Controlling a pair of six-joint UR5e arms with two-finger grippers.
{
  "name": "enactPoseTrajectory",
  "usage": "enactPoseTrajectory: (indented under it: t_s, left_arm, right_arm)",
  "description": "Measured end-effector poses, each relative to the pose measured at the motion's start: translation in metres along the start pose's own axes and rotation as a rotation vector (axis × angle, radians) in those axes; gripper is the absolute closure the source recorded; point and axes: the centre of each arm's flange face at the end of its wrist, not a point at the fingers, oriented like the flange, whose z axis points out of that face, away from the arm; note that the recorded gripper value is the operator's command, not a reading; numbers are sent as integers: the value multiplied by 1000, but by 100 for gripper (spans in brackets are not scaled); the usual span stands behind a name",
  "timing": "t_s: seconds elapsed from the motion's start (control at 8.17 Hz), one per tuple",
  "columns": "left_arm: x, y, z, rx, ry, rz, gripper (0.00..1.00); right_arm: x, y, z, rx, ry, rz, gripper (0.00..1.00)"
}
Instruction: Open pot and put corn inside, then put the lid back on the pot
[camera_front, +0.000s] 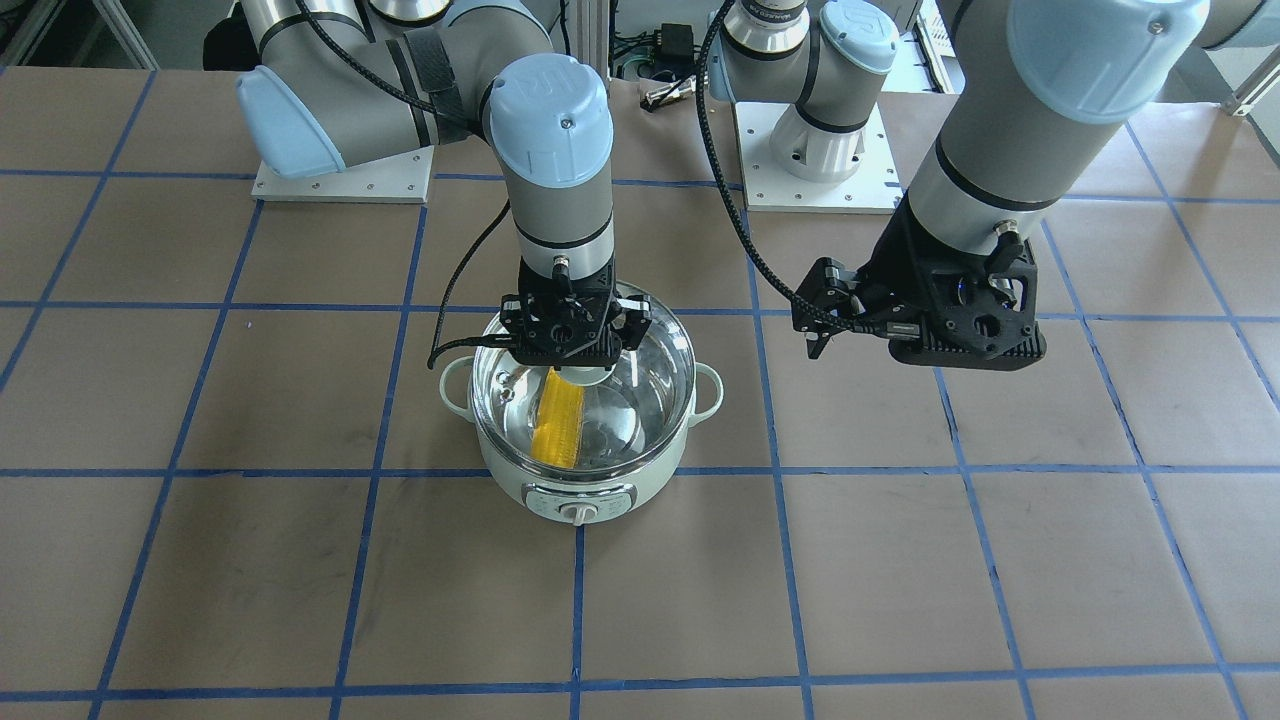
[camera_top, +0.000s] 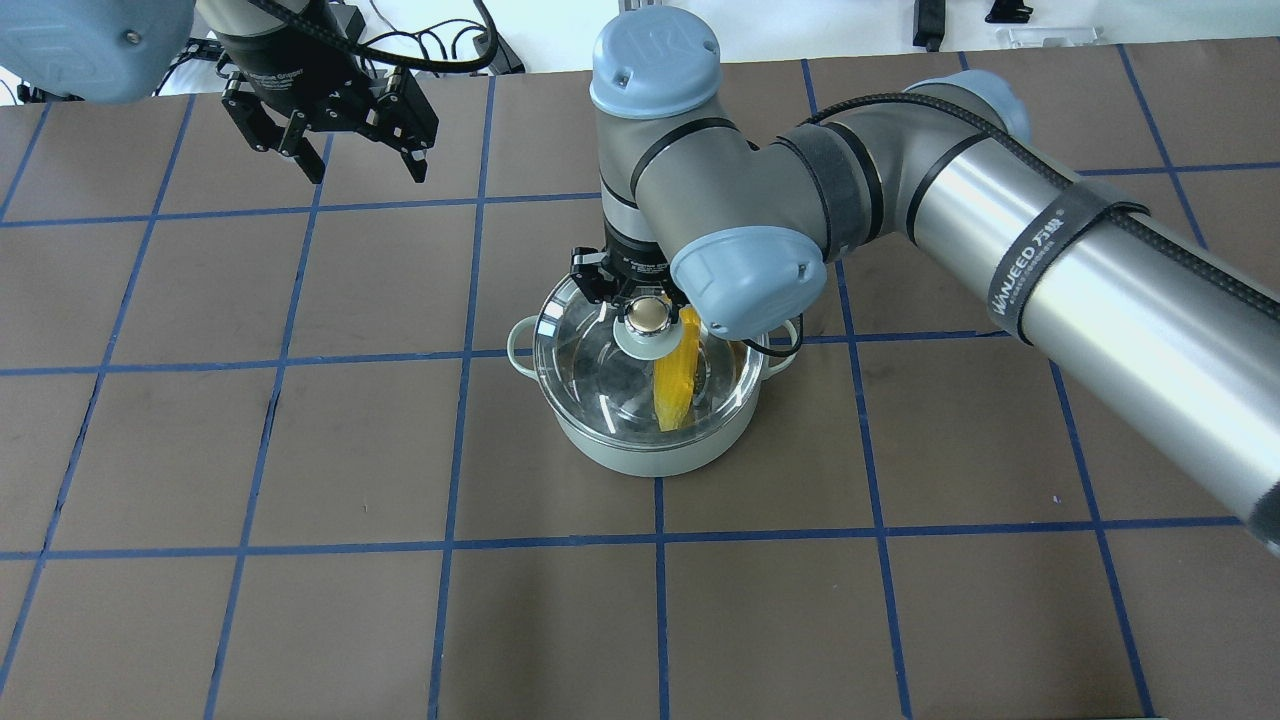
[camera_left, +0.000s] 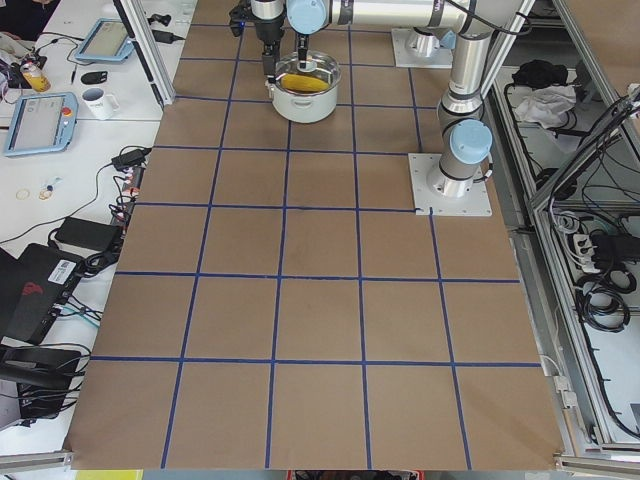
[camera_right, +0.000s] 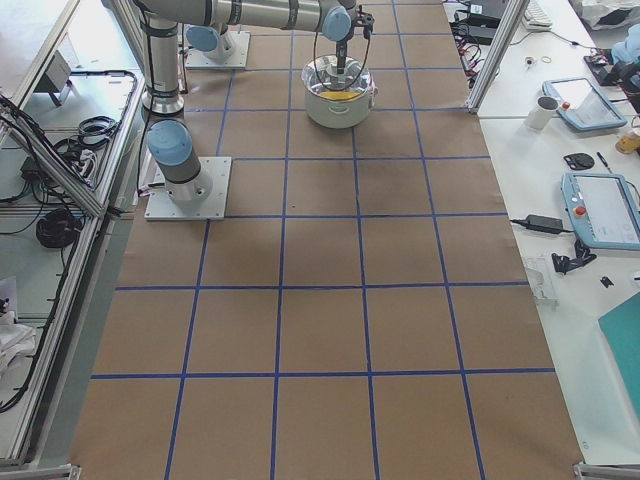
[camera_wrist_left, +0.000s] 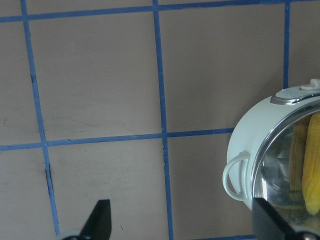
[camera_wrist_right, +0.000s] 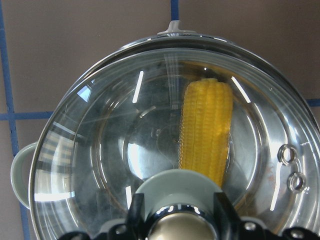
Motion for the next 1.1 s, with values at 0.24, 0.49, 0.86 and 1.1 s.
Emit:
enactPoseTrajectory:
  t_s: [0.24, 0.49, 0.86, 1.1]
  left_arm:
    - [6, 1, -1, 7, -4, 12, 0]
    - [9, 1, 0, 12, -1, 16, 0]
    - [10, 0, 0, 17, 0, 17, 0]
    - [10, 0, 0, 19, -1, 19, 0]
  right_arm:
    - [0, 0, 1, 1, 1, -4, 90]
    - [1, 1, 3, -1, 2, -9, 90]
    - [1, 2, 7, 13, -5, -13, 90]
    - [1, 1, 4, 33, -13, -29, 94]
